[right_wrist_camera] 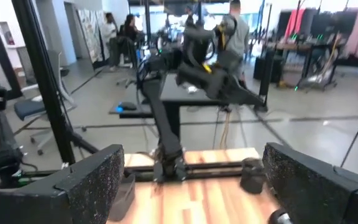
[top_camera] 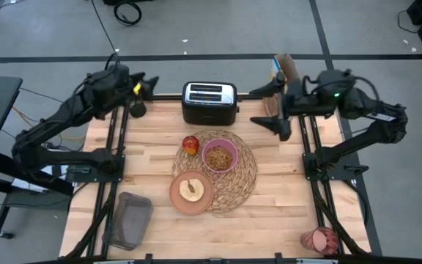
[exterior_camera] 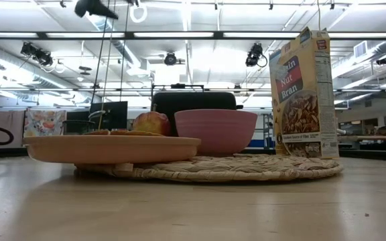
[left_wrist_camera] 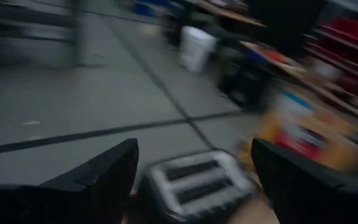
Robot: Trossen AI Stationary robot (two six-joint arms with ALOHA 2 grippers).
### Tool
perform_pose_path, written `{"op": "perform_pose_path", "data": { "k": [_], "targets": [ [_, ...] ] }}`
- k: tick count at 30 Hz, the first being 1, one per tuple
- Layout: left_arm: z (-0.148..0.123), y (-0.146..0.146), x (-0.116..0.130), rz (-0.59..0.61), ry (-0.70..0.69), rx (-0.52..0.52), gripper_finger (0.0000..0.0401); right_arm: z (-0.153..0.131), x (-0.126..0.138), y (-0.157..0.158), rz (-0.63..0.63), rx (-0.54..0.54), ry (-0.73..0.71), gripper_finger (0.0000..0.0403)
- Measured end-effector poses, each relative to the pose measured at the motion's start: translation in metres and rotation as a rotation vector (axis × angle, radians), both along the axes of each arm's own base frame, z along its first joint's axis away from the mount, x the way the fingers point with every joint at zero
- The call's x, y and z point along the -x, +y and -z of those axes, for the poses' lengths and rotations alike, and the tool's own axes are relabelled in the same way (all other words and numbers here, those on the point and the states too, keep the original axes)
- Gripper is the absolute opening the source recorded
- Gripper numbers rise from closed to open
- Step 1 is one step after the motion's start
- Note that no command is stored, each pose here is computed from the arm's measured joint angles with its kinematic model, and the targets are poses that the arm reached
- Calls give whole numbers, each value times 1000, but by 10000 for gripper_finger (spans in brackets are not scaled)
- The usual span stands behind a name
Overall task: Arrange a breakfast setting
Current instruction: Put the black spoon on the brown placemat to the right side of the pink bowl
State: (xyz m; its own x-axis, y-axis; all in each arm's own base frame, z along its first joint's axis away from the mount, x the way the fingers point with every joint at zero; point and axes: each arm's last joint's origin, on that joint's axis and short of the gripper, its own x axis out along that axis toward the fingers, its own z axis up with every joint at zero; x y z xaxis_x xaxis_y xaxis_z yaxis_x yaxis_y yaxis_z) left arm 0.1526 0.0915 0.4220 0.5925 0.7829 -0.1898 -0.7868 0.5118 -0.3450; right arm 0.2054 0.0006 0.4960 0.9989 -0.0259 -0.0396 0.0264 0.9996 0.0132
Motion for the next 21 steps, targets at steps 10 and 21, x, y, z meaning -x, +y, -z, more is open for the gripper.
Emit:
{"op": "perform_pose_path", "data": {
  "k": [10, 21],
  "targets": [
    [16, 50, -17, -279, 36, 24, 319, -12, 31, -11, 63, 123, -56, 384],
    [-2, 78, -69, -452, 281, -20, 318, -12, 36, -31, 231, 247, -29, 384]
  ]
}}
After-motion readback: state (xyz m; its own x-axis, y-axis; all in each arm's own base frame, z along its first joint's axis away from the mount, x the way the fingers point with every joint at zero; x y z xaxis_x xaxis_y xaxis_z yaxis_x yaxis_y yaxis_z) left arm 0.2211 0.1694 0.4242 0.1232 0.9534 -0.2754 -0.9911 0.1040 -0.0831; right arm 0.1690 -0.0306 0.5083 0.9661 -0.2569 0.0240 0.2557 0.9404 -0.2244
